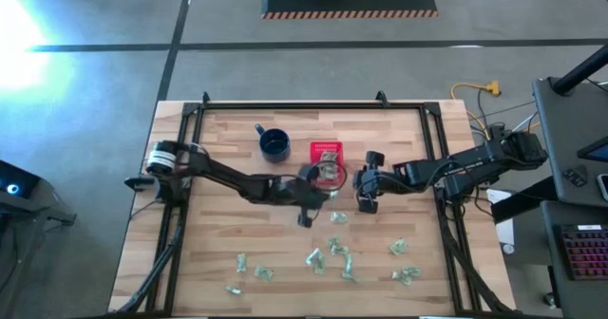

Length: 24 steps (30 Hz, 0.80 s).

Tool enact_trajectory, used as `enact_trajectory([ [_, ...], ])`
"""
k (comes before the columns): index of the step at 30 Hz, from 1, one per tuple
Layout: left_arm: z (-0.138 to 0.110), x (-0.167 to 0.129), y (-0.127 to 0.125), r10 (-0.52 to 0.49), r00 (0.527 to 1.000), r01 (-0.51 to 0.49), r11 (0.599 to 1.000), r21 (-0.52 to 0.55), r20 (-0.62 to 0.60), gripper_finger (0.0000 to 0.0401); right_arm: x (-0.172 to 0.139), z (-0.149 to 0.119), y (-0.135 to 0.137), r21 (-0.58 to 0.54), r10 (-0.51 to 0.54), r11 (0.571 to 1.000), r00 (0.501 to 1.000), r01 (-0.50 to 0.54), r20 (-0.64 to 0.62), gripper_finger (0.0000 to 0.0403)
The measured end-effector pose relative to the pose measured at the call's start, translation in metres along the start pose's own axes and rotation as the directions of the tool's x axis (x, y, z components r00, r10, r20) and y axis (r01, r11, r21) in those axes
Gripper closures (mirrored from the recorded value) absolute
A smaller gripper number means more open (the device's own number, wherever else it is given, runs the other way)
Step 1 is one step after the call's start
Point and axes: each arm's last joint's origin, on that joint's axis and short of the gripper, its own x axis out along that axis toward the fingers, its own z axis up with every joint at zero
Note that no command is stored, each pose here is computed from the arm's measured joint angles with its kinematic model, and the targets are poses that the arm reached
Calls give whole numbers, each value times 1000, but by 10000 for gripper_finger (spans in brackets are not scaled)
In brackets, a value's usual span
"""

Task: Pick and place items into bin
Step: Put the green stevia packet into the red bin

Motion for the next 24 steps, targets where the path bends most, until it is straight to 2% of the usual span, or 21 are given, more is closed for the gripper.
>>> enact_trajectory([
  [5,-1,-2,29,179,983,-179,984,4,-48,401,2,-3,0,7,0,1000,1000,0,-7,269],
  [9,-13,3,51,224,970,-229,972,-50,-96,401,2,-4,1,17,17,1000,1000,-17,-10,269],
  [13,-23,5,61,228,961,-243,967,-79,-156,389,1,-3,5,23,146,989,989,-145,-10,270],
  [19,-27,5,61,212,959,-229,971,-70,-190,309,1,9,13,9,370,928,921,-374,126,263],
  [24,-25,2,63,216,960,-234,969,-81,-181,240,10,12,26,-42,420,907,893,-419,160,255],
])
